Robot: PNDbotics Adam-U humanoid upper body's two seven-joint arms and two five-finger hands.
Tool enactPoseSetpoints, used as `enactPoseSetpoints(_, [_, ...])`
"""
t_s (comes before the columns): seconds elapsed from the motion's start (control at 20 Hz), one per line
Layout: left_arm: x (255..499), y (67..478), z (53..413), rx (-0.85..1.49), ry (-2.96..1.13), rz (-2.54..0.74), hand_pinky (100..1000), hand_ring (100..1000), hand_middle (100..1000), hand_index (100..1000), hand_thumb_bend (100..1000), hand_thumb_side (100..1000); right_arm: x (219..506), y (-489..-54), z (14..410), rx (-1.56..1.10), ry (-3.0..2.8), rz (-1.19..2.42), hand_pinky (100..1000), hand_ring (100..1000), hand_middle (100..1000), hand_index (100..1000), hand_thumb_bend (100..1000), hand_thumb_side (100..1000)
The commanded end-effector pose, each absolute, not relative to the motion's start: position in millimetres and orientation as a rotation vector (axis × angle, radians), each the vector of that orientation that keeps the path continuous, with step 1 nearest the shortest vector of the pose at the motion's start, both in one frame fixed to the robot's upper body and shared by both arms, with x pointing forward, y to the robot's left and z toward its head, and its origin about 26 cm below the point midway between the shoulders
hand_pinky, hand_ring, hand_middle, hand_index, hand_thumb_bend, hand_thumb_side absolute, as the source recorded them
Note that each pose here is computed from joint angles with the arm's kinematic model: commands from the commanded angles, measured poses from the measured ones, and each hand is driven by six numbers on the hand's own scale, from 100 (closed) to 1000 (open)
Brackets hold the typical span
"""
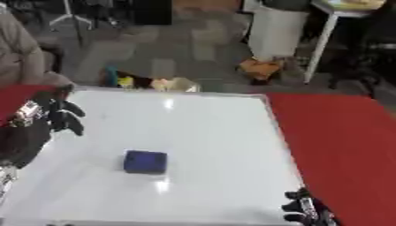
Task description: Wipe the whiteboard clean with a brush.
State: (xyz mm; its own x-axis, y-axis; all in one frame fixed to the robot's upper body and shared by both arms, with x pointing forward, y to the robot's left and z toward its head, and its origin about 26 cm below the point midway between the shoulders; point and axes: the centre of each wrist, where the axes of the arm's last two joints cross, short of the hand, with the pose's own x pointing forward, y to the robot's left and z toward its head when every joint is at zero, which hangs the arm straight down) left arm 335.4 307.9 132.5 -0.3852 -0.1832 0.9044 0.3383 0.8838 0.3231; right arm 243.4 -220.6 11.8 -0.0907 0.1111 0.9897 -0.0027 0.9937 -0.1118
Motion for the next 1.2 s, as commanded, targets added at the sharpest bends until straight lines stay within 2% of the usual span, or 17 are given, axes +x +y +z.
enactPoseSetpoints(0.05, [336, 310, 146, -0.082, -1.916, -0.613, 534, 535, 598, 1000, 192, 981, 244, -224, 18, -0.090, -1.681, 0.097, 597, 635, 479, 677, 100, 883])
enactPoseSetpoints(0.3, [336, 310, 153, -0.038, -1.922, -0.709, 538, 544, 607, 1000, 168, 973, 244, -224, 18, -0.089, -1.681, 0.099, 597, 635, 478, 677, 100, 885])
enactPoseSetpoints(0.55, [339, 310, 170, 0.029, -1.931, -0.896, 545, 556, 614, 1000, 103, 953, 244, -224, 19, -0.088, -1.682, 0.106, 597, 635, 478, 677, 100, 884])
enactPoseSetpoints(1.0, [352, 294, 207, 0.182, -1.960, -1.367, 565, 584, 631, 1000, 100, 893, 243, -222, 17, -0.079, -1.678, 0.115, 597, 635, 478, 677, 100, 885])
enactPoseSetpoints(1.2, [359, 279, 214, 0.240, -1.967, -1.544, 583, 600, 640, 1000, 100, 832, 243, -220, 18, -0.072, -1.680, 0.121, 597, 635, 478, 677, 100, 887])
